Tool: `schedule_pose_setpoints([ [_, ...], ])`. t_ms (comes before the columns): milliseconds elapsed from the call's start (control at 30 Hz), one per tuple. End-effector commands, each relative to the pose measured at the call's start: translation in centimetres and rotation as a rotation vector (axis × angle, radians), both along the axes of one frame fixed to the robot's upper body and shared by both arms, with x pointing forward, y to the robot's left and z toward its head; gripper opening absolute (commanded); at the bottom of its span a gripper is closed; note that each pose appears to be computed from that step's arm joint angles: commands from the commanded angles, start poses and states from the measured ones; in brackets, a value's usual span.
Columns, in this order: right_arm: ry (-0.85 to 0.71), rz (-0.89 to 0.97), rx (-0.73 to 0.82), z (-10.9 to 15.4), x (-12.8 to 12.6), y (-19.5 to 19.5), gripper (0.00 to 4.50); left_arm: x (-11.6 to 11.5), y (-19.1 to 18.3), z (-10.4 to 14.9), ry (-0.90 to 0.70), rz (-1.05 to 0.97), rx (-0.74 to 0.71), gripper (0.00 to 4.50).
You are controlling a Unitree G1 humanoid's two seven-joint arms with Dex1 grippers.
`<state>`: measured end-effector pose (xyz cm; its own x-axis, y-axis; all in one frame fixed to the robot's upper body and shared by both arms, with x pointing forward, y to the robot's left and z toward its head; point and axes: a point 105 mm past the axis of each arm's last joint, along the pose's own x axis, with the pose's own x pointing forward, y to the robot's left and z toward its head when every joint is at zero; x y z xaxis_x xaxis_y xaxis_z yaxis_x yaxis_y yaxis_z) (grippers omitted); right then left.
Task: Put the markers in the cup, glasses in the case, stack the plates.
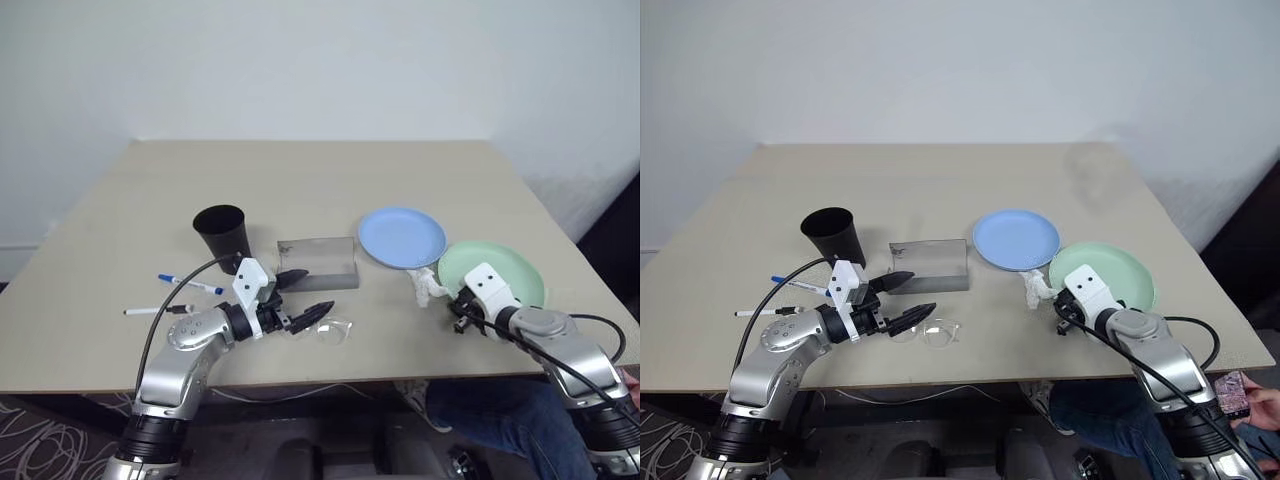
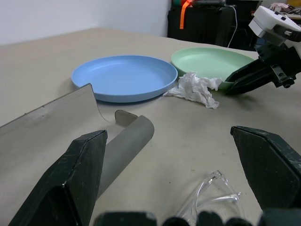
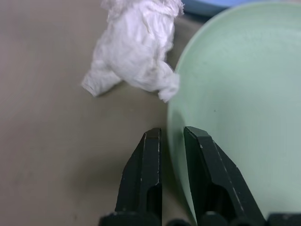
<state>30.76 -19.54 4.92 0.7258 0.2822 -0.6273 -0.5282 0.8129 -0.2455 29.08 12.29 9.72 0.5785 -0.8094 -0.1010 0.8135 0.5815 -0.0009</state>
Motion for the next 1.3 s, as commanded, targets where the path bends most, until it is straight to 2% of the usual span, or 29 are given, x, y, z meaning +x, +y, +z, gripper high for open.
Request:
schedule_pose_setpoints([
  [33,-0.039,-0.04,-0.053,0.9,0.9,-0.8,0.75,0.1,-0.6,1.7,-0.074,-0.022,-0.007,4.5],
  [300,-0.044,-0.086,-0.066,0.9,1.5,-1.6,0.75,0.2,-0.7,1.7,-0.077,-0.023,-0.006,4.5],
  [333,-0.044,-0.09,-0.064,0.9,1.5,-1.6,0.37,0.2,-0.7,1.7,-0.077,-0.023,-0.005,4.5],
  [400,-0.048,-0.099,-0.064,1.0,1.7,-1.7,0.01,0.3,-0.7,1.7,-0.076,-0.022,-0.004,4.5],
  [767,-0.088,-0.141,-0.108,1.4,2.8,-2.4,0.01,0.4,-0.6,1.7,-0.08,-0.011,-0.001,4.5],
  [1000,-0.315,-0.123,-0.164,4.2,6.0,-2.8,0.01,0.6,-0.5,1.7,-0.089,-0.004,0.005,4.5],
  [1133,-0.46,-0.002,-0.142,6.8,7.6,-0.9,0.01,0.8,-0.5,1.8,-0.093,0.0,0.006,4.5],
  [1300,-0.539,0.163,-0.069,8.8,8.5,1.9,0.01,1.0,-0.5,1.9,-0.097,0.002,0.006,4.5],
])
